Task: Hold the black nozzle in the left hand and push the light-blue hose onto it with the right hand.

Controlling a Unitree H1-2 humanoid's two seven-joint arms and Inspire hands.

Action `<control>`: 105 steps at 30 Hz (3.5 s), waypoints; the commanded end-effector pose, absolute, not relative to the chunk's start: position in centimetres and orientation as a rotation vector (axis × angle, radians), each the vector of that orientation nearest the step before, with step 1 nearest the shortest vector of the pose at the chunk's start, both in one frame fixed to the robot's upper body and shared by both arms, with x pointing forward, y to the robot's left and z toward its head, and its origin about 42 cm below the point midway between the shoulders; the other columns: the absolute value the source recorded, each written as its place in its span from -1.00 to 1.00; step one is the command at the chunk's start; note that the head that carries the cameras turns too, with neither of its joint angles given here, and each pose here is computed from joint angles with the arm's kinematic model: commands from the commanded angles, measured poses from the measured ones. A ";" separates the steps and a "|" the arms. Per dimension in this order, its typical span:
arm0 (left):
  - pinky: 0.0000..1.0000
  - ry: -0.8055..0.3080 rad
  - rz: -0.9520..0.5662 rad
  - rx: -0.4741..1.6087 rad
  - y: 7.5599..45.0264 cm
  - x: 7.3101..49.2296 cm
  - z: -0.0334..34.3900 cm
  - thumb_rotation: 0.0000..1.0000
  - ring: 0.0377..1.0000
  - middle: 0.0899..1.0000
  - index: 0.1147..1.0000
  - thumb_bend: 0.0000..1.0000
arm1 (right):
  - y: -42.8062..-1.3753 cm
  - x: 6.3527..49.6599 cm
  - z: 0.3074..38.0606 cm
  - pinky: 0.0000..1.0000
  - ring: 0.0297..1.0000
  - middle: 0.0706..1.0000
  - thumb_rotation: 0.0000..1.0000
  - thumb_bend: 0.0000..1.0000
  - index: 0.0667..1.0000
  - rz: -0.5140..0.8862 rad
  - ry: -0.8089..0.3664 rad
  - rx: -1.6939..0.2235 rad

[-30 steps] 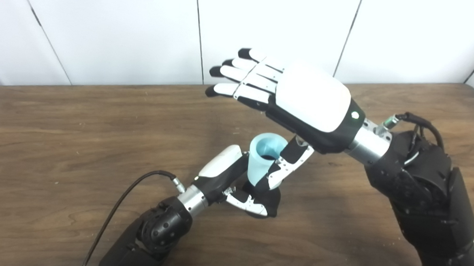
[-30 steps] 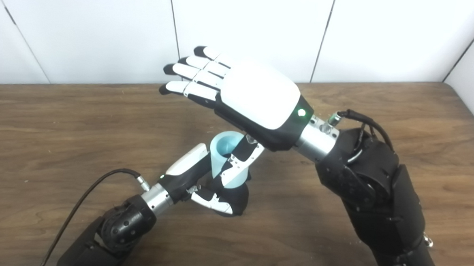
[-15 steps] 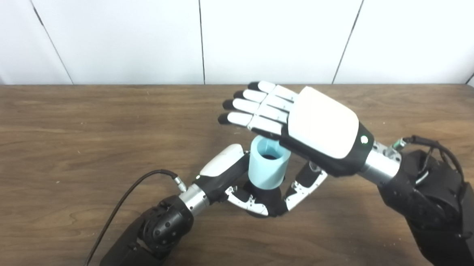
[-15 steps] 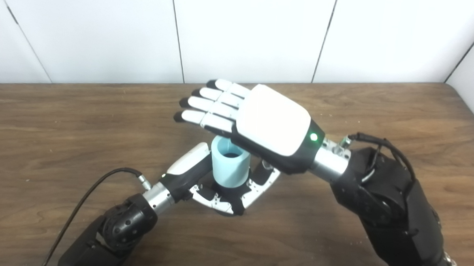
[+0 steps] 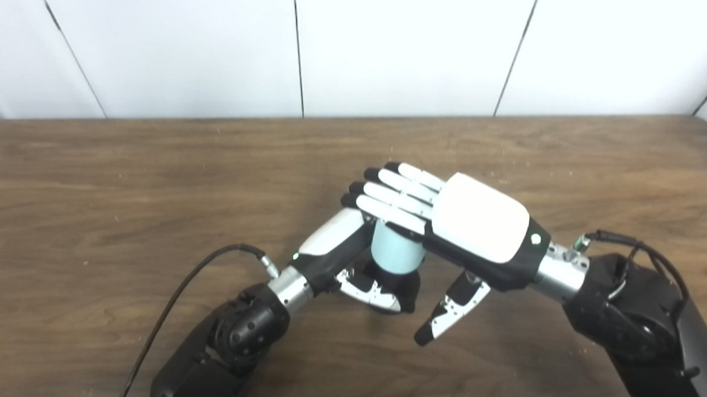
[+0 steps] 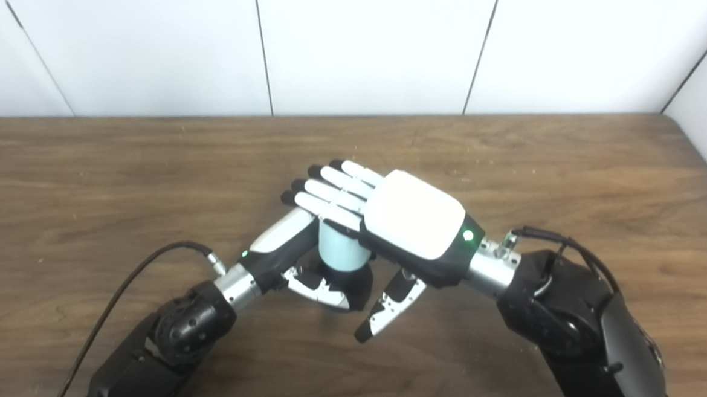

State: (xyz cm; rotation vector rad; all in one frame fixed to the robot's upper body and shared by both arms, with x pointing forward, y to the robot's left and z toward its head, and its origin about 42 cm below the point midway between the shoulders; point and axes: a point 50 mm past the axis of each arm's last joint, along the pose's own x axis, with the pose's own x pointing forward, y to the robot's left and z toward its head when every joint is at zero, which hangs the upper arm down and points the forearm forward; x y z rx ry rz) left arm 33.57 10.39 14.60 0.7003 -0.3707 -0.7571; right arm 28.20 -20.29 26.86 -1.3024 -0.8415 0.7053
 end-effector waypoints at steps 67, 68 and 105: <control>0.67 -0.175 -0.802 0.825 11.9 33.1 12.0 -1.00 0.29 -0.10 -0.16 0.04 | -19.6 27.1 23.1 0.96 1.00 1.00 -0.03 0.64 1.00 0.921 -0.748 -1.371; 0.66 -0.176 -0.802 0.826 11.9 33.1 12.0 -1.00 0.29 -0.10 -0.16 0.04 | -19.6 27.1 23.1 0.96 1.00 1.00 -0.03 0.64 1.00 0.926 -0.745 -1.369; 0.55 -0.205 -0.807 0.860 11.9 33.1 12.1 -0.85 0.34 0.19 -0.15 0.03 | -19.6 26.5 22.2 0.95 1.00 1.00 -0.04 0.65 1.00 1.018 -0.714 -1.429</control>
